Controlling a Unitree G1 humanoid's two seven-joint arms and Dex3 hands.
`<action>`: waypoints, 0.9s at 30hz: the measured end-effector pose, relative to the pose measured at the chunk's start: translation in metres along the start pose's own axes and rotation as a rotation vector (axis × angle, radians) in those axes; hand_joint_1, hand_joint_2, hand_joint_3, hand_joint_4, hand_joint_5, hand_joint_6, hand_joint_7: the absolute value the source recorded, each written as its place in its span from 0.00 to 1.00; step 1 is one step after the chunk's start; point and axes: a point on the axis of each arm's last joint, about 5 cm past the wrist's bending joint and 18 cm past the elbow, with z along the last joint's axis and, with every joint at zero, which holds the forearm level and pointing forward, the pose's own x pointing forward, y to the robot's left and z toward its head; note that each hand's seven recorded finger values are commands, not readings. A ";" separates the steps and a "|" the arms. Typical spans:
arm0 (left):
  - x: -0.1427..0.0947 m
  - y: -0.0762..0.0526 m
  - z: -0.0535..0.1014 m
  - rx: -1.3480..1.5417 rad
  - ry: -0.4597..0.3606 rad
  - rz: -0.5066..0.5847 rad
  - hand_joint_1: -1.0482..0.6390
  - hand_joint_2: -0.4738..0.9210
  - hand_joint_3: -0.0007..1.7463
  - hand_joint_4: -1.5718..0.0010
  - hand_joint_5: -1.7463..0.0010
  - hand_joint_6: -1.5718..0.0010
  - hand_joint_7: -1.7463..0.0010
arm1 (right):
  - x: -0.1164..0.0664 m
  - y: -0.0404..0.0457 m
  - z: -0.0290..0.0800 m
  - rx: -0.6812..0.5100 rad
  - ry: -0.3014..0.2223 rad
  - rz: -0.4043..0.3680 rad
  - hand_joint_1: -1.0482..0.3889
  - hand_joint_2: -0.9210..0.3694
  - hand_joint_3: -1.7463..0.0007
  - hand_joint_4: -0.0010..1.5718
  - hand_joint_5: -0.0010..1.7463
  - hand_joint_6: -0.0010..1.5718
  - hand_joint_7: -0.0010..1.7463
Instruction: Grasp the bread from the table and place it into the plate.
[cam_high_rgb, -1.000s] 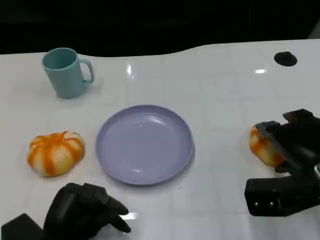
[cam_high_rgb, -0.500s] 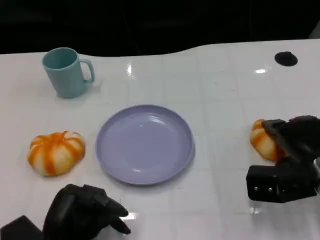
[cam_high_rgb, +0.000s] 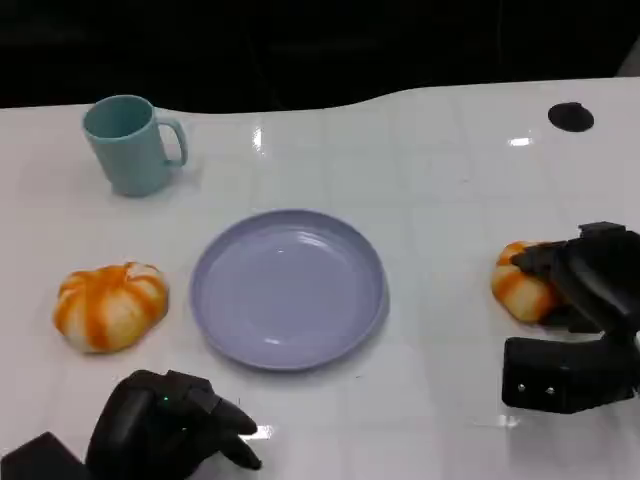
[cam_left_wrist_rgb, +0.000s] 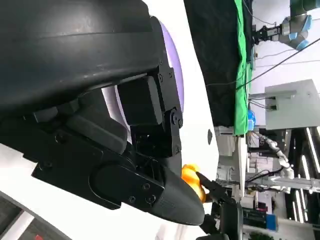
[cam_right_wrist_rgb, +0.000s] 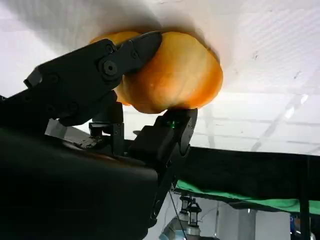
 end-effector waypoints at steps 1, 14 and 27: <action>0.000 0.000 0.000 0.000 -0.001 0.000 0.00 0.98 0.00 0.05 0.67 0.00 0.85 | 0.000 0.0001 0.000 0.001 -0.003 -0.007 0.66 0.03 1.00 0.53 1.00 0.86 0.12; -0.001 0.000 0.002 0.003 -0.004 0.000 0.00 0.98 0.00 0.05 0.67 0.00 0.85 | -0.001 -0.0023 0.013 0.087 -0.098 -0.190 0.73 0.07 0.99 0.60 1.00 0.60 0.77; -0.001 0.001 0.002 0.005 -0.002 -0.001 0.00 0.98 0.00 0.05 0.68 0.00 0.86 | 0.005 -0.0200 0.056 0.293 -0.292 -0.342 0.73 0.59 0.19 0.66 0.99 0.62 0.78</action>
